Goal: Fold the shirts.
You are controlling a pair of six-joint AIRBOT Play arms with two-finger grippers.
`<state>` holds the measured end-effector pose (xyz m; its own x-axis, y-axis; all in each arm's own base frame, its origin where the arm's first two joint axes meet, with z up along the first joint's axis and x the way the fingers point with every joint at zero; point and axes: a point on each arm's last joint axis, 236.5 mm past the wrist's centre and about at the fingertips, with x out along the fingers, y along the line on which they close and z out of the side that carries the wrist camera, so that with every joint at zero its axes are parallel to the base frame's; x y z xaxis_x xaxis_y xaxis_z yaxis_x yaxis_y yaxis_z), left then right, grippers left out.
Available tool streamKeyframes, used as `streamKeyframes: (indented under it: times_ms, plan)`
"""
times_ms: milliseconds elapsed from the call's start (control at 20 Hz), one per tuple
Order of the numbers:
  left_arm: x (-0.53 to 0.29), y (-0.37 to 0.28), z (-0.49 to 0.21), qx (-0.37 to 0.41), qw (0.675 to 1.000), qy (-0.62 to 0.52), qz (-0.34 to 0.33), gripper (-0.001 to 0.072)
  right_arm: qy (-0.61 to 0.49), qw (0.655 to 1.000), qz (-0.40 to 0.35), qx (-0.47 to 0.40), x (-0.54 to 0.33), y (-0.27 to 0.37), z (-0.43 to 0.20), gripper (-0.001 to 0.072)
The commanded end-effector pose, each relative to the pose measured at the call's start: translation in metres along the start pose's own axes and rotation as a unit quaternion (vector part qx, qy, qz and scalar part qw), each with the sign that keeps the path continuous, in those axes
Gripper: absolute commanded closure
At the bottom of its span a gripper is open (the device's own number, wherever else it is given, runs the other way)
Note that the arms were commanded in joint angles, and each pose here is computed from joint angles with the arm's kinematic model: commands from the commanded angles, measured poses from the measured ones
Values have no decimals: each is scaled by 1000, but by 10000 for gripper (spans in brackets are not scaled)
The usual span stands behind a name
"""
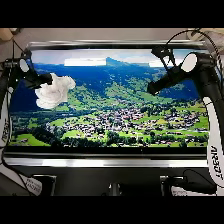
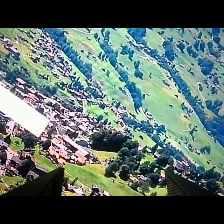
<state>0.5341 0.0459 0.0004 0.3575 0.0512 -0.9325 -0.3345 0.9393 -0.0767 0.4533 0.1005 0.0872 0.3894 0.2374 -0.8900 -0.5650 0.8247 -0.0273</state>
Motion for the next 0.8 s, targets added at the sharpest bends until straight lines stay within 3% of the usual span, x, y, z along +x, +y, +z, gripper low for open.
streamKeyframes:
  times_ms: [0,150,200,250,400,500,600,750]
  plan:
    - [55,16,-27,-82,990,107,-49,111,28,999,15,-9,1,7,-13,30]
    - [74,10,-35,-83,987,121,-57,132,19,999,8,-34,1,3,-9,28]
    - [75,7,-38,-81,987,126,-57,311,14,999,5,-36,0,2,-7,28]
    - [71,-1,-40,-78,986,132,-68,658,7,999,0,-37,-2,0,-3,28]
    - [12,-41,-4,1,987,63,-145,682,-21,995,-54,-79,-28,-18,10,30]
    - [-75,-75,33,77,978,-38,-191,682,-53,984,-136,-102,-77,-44,25,30]
    - [-211,-121,51,131,941,-180,-254,682,-103,960,-231,-119,-153,-65,42,30]
    - [-413,-163,15,168,854,-360,-337,681,-200,920,-320,-107,-273,-61,50,30]
